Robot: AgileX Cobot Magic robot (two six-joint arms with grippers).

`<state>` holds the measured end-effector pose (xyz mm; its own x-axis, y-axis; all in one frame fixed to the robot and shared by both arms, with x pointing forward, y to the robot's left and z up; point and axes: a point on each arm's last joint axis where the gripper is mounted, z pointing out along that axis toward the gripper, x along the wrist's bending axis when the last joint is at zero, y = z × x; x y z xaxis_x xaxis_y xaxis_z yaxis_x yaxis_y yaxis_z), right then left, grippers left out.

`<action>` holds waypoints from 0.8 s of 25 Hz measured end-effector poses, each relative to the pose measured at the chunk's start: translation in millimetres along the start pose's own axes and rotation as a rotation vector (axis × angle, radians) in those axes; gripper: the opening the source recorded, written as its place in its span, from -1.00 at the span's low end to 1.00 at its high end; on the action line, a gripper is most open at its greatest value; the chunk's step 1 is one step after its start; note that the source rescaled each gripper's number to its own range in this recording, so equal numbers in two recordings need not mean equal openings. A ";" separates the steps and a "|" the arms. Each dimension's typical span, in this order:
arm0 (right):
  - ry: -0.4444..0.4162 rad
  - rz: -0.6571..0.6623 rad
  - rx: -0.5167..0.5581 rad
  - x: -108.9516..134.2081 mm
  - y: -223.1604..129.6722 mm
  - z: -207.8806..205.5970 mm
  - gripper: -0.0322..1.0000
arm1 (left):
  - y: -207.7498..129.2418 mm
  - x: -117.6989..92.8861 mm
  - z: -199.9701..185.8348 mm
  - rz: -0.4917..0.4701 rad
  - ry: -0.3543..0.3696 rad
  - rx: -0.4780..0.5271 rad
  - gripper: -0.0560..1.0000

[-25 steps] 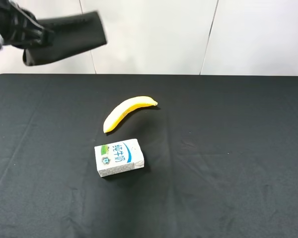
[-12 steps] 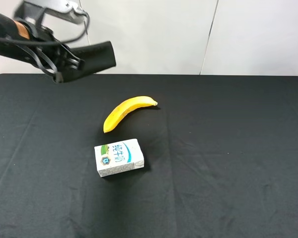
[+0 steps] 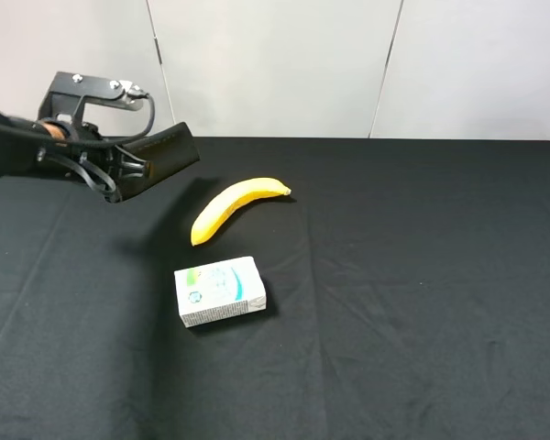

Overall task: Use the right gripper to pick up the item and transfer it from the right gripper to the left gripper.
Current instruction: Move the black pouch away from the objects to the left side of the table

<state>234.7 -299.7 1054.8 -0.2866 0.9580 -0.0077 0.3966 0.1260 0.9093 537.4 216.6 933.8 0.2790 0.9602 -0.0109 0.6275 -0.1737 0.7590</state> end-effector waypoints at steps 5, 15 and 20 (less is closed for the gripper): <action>0.000 0.000 0.000 0.0 0.0 0.0 1.00 | -6.5 -1.2 -1.2 0.043 -0.009 -0.084 -0.89; 0.005 0.003 0.000 0.5 0.0 0.0 1.00 | -19.2 -1.6 2.8 0.044 -0.014 -0.099 -0.89; 0.008 0.005 0.000 0.7 0.0 0.0 1.00 | -19.2 -1.6 2.7 0.057 -0.013 -0.099 -0.86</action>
<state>234.5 -299.0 1054.8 -0.2915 0.9566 -0.0002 0.3979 0.1214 0.9093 526.8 217.8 917.4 0.3218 0.9464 0.0257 0.5354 -0.2043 0.8195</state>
